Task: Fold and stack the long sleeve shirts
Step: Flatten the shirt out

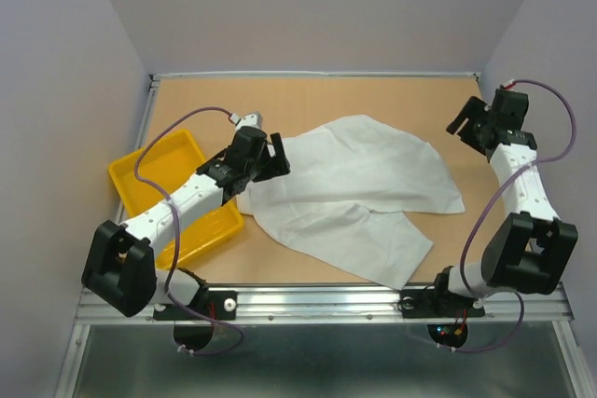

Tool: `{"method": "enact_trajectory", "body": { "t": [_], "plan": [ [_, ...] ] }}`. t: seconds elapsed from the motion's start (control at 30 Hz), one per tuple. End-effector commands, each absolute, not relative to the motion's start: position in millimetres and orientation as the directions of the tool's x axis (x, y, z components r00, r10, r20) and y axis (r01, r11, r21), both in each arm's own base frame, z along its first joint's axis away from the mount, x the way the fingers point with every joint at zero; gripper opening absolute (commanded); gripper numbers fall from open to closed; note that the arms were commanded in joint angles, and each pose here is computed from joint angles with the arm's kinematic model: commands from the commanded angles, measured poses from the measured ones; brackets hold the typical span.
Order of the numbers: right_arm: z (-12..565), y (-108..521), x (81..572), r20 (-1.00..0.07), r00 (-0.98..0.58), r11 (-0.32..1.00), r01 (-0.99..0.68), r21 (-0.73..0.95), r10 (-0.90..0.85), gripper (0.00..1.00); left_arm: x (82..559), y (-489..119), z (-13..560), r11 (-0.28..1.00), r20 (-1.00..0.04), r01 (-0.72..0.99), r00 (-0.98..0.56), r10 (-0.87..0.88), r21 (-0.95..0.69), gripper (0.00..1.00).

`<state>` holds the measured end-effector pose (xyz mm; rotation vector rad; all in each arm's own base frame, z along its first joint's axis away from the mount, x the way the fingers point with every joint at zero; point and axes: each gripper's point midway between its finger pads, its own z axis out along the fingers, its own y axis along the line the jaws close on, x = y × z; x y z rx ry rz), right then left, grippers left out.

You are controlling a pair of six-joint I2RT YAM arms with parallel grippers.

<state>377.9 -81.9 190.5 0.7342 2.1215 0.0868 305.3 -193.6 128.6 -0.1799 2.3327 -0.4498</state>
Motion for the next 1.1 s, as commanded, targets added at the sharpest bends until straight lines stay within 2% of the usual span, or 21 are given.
{"method": "enact_trajectory", "body": {
  "t": [0.0, 0.17, 0.2, 0.33, 0.43, 0.67, 0.8, 0.83, 0.87, 0.9, 0.93, 0.97, 1.0, 1.03, 1.07],
  "plan": [
    [205.9, -35.5, 428.0, -0.737, -0.55, 0.913, 0.137, 0.385, 0.393, 0.74, 341.7, -184.8, 142.3, 0.947, -0.698, -0.017, -0.672, -0.248, -0.321, 0.94],
    [180.2, -0.9, 466.4, -0.744, -0.632, 0.942, -0.062, 0.329, 0.218, 0.8, 390.3, -181.2, 132.6, 0.961, -0.707, -0.052, -0.666, -0.237, -0.273, 0.94],
    [186.0, 8.8, 473.6, -0.753, -0.628, 0.931, -0.123, 0.344, 0.195, 0.84, 405.1, -185.7, 144.7, 0.96, -0.728, -0.041, -0.644, -0.236, -0.275, 0.94],
    [160.6, 37.3, 496.4, -0.734, -0.668, 0.901, -0.233, 0.366, 0.125, 0.9, 443.5, -195.8, 129.4, 0.977, -0.748, -0.009, -0.642, -0.17, -0.214, 0.94],
    [128.8, 59.5, 509.7, -0.718, -0.695, 0.883, -0.311, 0.351, 0.04, 0.92, 462.6, -206.0, 119.1, 0.982, -0.755, 0.039, -0.645, -0.118, -0.186, 0.94],
    [98.8, 83.9, 530.1, -0.704, -0.71, 0.862, -0.371, 0.347, -0.022, 0.91, 485.9, -225.8, 95.1, 0.978, -0.75, 0.172, -0.661, 0.024, -0.12, 0.94],
    [90.3, 94.6, 529.1, -0.699, -0.714, 0.832, -0.414, 0.37, -0.044, 0.79, 483.7, -238.9, 81.3, 0.958, -0.728, 0.252, -0.681, 0.075, -0.137, 0.9],
    [91.3, 95.5, 529.1, -0.7, -0.713, 0.828, -0.418, 0.373, -0.044, 0.65, 481.0, -244.3, 75.3, 0.949, -0.715, 0.275, -0.694, 0.083, -0.157, 0.85],
    [91.7, 107.1, 526.4, -0.7, -0.712, 0.817, -0.437, 0.375, -0.059, 0.57, 480.0, -246.0, 72.1, 0.946, -0.708, 0.281, -0.701, 0.086, -0.163, 0.81],
    [92.5, 108.0, 525.6, -0.7, -0.712, 0.817, -0.439, 0.375, -0.061, 0.37, 478.5, -250.5, 71.8, 0.937, -0.703, 0.3, -0.705, 0.092, -0.179, 0.77],
    [101.1, 109.4, 525.3, -0.712, -0.7, 0.816, -0.446, 0.367, -0.063, 0.29, 476.7, -251.8, 68.8, 0.934, -0.694, 0.304, -0.714, 0.094, -0.186, 0.64],
    [105.0, 109.5, 524.6, -0.716, -0.695, 0.818, -0.448, 0.361, -0.065, 0.22, 476.4, -252.5, 69.9, 0.932, -0.695, 0.309, -0.713, 0.097, -0.187, 0.57],
    [112.4, 107.9, 524.8, -0.727, -0.684, 0.824, -0.448, 0.348, -0.065, 0.09, 477.7, -252.7, 74.1, 0.931, -0.702, 0.317, -0.705, 0.103, -0.182, 0.49],
    [117.2, 104.0, 525.2, -0.734, -0.675, 0.842, -0.434, 0.32, -0.069, 0.05, 478.3, -251.1, 84.4, 0.931, -0.716, 0.322, -0.69, 0.106, -0.172, 0.43],
    [140.1, 99.6, 524.7, -0.765, -0.64, 0.856, -0.434, 0.281, -0.073, 0.03, 480.3, -249.9, 94.3, 0.932, -0.731, 0.324, -0.674, 0.106, -0.163, 0.31]
  ]
}}
